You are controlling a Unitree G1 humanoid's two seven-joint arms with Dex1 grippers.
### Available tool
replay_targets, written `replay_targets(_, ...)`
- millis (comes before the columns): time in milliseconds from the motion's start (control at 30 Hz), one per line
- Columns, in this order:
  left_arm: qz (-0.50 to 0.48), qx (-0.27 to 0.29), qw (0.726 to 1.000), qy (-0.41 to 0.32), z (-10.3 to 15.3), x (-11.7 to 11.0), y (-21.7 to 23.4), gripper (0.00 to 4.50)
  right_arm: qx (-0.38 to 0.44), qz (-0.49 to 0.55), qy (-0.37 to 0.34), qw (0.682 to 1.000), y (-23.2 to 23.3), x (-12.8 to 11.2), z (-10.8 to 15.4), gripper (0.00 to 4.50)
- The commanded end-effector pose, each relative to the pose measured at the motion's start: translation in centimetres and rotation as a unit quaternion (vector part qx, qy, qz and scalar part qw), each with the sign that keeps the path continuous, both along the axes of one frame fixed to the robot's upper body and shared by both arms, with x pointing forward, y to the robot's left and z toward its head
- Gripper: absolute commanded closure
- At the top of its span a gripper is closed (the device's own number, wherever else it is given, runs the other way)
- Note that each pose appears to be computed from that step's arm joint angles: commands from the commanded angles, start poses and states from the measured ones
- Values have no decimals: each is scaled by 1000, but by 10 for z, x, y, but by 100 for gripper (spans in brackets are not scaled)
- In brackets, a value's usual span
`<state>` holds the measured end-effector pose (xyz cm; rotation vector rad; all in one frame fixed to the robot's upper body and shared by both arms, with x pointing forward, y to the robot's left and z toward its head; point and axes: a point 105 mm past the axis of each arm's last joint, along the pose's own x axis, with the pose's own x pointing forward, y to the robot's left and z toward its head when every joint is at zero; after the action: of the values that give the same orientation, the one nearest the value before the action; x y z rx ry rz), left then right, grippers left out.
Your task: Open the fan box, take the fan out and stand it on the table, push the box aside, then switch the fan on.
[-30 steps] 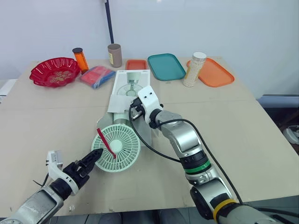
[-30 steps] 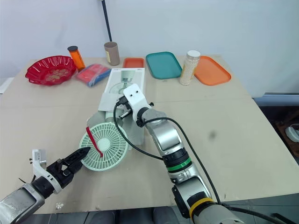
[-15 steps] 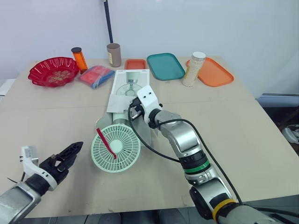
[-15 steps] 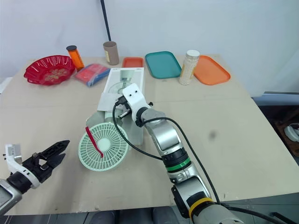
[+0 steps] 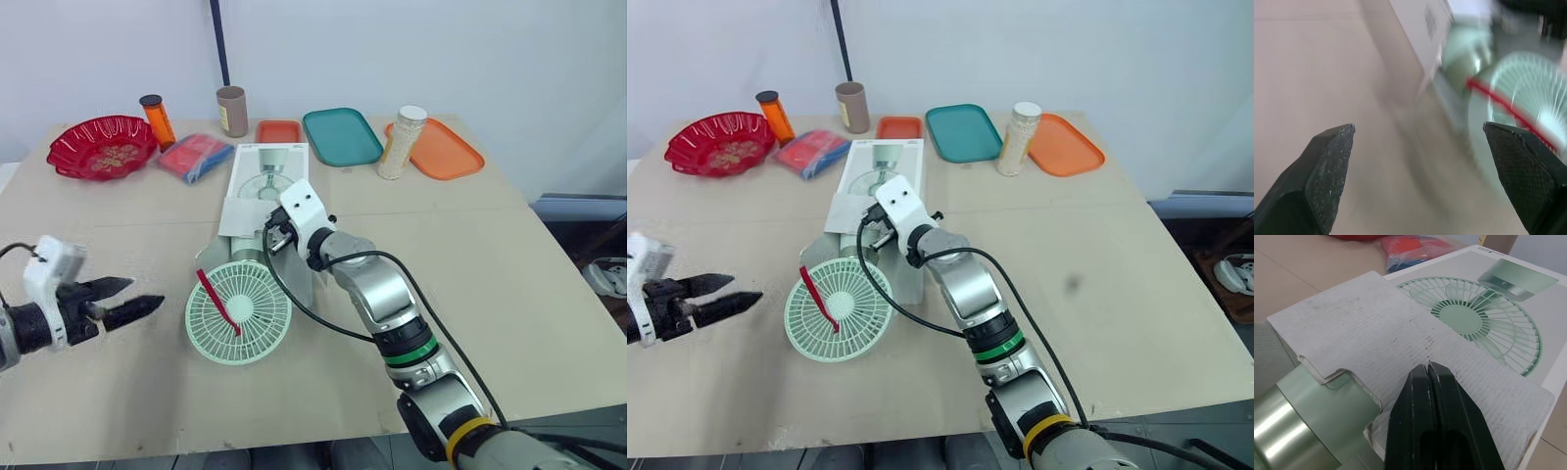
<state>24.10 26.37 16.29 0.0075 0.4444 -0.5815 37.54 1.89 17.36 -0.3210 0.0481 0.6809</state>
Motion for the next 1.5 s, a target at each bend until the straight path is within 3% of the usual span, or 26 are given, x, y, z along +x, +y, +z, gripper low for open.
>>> replay_targets(33,-127,116,984,-56,2,-2,3,2,-22,-1,22,1000,-2,-1,-18,450)
replay_targets(333,-192,177,959,-109,-13,1,6,2,-5,14,12,1000,-4,-6,-7,450)
replay_targets(600,-216,169,955,-112,-29,1,-1,2,44,70,-41,996,-11,-22,49,450)
replay_targets(633,-215,170,955,-114,-29,1,-1,0,45,71,-48,995,-14,-23,55,409)
replay_targets(700,-226,177,950,-122,-28,1,-2,0,58,90,-48,993,-19,-31,69,390)
replay_targets(733,-227,178,949,-124,-27,1,-2,0,63,103,-47,992,-21,-36,74,331)
replay_targets(767,-228,178,949,-125,-27,2,-2,0,66,111,-45,991,-22,-40,76,319)
replay_targets(800,-225,177,950,-125,-27,2,-1,0,65,121,-44,989,-23,-44,78,260)
replay_targets(1033,-253,193,937,-147,-26,5,-3,0,84,203,-16,976,-52,-85,102,2)
replay_targets(1300,-281,209,922,-166,-29,12,-5,0,30,315,36,948,-93,-129,107,2)
replay_targets(1500,-308,223,906,-183,-29,15,-4,0,-70,366,77,925,-113,-154,96,2)
